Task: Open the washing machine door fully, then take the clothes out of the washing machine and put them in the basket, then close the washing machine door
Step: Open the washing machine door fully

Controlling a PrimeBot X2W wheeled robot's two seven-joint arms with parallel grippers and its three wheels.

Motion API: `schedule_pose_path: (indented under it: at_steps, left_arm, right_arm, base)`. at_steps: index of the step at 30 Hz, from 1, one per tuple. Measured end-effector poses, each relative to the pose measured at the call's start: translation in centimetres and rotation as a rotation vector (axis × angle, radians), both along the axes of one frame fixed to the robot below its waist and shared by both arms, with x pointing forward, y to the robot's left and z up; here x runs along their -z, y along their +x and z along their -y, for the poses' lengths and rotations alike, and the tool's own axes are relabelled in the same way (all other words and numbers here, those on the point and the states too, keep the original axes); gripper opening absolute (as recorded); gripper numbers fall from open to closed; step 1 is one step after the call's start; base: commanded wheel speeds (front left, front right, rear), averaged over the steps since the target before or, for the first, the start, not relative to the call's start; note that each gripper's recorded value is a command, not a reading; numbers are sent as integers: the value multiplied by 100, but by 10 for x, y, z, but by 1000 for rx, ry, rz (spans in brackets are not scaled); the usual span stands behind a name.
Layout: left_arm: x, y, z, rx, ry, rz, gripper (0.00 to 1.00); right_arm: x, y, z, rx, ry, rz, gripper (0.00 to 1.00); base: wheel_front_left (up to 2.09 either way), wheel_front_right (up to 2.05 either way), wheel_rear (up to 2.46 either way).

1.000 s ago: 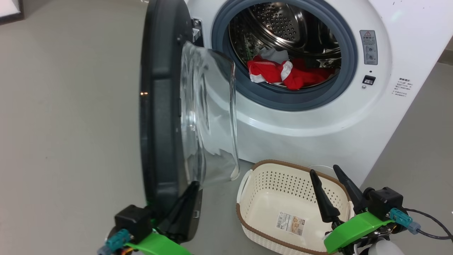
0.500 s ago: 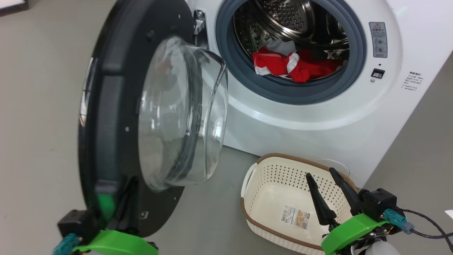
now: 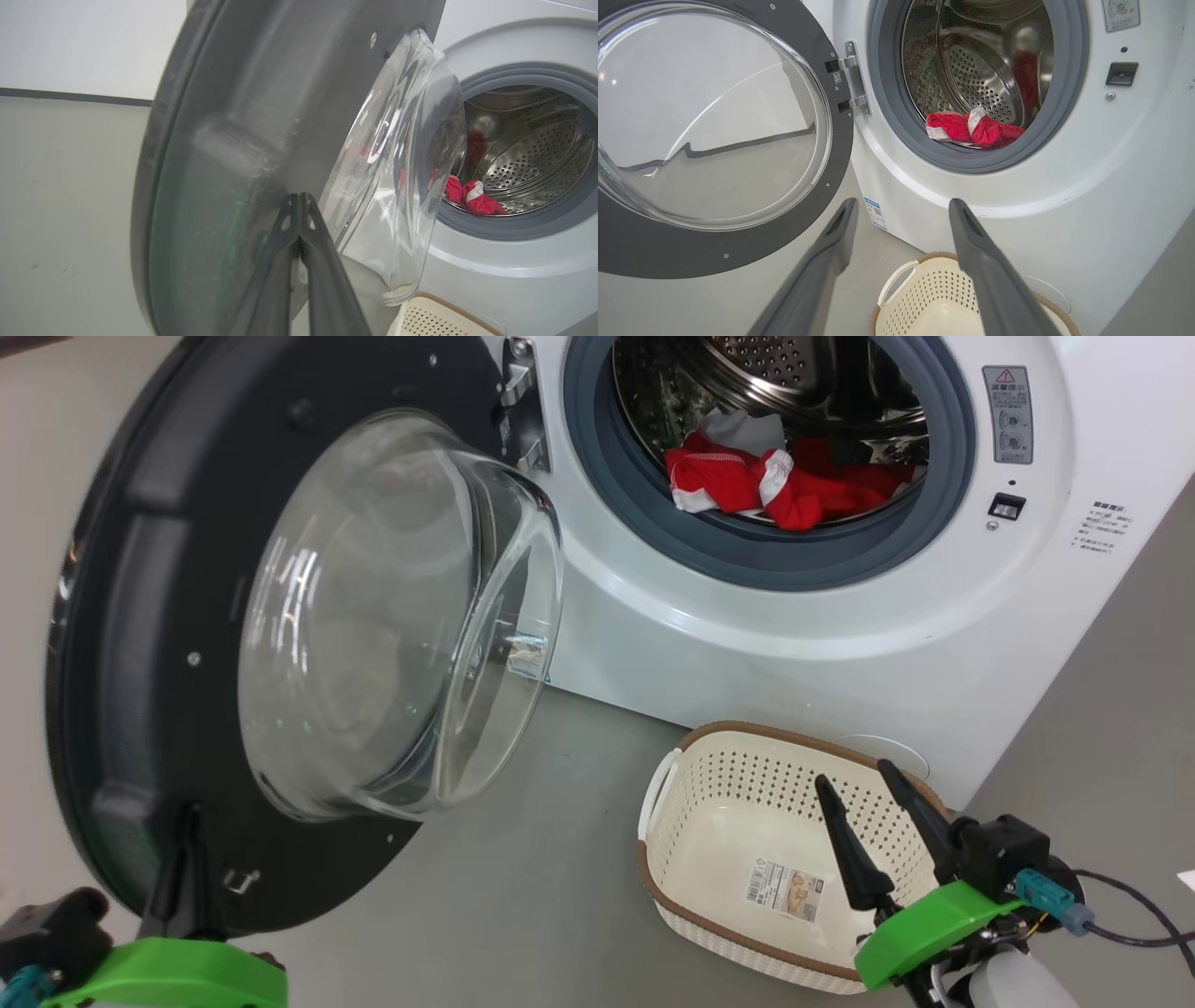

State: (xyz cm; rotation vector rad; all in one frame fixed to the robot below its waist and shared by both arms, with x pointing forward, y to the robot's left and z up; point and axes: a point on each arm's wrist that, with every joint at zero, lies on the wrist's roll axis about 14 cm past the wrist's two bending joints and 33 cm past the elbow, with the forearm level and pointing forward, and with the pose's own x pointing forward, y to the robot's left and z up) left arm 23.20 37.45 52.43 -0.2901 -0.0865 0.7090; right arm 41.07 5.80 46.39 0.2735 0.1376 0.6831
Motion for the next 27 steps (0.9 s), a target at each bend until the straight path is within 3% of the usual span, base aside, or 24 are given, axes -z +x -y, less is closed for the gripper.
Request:
schedule_pose_path:
  at_steps: [8, 14, 27]
  left_arm:
    - [4, -5, -21, -50, -1, -22, 0]
    - [16, -5, -40, -105, -41, -42, 0]
    - [22, 3, -76, -174, -16, -70, 0]
  right_arm:
    - [-7, 12, 1, 5, 0, 32, 100]
    - [3, 15, 4, 3, -14, 16, 100]
    - [16, 28, -2, -12, -17, -1, 100]
  base:
    - [0, 0, 0]
    - [0, 0, 0]
    - [0, 0, 0]
